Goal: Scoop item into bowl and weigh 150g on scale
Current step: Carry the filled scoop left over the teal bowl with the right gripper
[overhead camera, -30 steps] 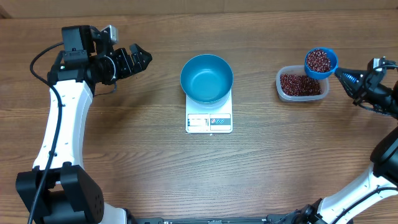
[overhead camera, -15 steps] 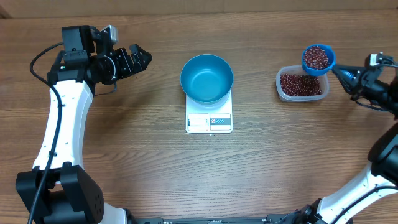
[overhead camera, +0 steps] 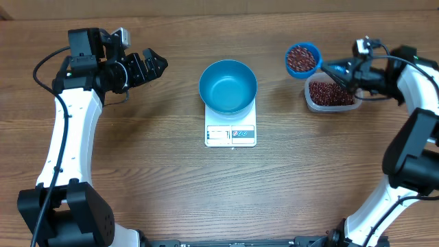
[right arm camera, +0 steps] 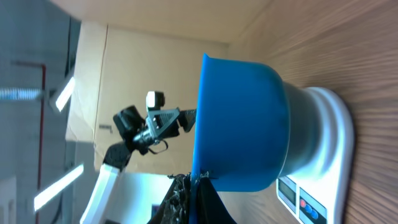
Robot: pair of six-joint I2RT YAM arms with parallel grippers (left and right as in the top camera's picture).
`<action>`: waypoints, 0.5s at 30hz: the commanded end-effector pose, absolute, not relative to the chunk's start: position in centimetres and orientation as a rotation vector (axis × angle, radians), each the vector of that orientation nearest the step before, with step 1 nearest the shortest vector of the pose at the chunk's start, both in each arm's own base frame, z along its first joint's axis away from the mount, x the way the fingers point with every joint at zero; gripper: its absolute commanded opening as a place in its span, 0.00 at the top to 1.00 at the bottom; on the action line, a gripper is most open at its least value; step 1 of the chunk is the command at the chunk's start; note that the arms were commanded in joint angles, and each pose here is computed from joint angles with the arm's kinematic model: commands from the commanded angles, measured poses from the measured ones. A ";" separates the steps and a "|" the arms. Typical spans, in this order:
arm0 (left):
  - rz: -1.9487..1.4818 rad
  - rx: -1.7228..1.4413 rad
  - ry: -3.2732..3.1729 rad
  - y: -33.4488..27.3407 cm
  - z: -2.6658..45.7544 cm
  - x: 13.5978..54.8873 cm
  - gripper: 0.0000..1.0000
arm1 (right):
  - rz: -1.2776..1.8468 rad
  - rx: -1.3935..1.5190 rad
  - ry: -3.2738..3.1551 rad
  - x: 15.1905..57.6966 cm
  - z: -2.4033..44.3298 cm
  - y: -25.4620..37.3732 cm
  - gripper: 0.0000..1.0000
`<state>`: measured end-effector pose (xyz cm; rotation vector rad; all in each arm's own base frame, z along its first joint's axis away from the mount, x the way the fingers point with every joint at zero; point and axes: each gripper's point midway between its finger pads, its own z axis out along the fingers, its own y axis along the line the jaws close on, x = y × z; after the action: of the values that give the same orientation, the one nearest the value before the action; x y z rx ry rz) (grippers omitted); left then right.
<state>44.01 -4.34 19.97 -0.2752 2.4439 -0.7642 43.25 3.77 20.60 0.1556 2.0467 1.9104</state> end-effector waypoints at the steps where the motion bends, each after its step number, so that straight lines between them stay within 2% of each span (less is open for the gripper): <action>1: -0.744 -0.242 2.405 -4.2 21.7 44.2 0.01 | 1.961 -0.008 1.985 43.8 24.0 6.7 0.96; 7: -0.744 -0.242 2.405 -4.2 21.7 44.2 0.01 | 1.955 -0.214 1.985 43.7 24.6 11.2 0.96; 15: -0.744 -0.242 2.405 -4.2 21.7 44.2 0.00 | 1.813 -0.357 2.153 43.2 21.8 15.8 0.96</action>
<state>44.01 -4.34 19.97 -0.2752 2.4439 -0.7642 43.02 14.58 21.09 -0.2691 2.1560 1.8666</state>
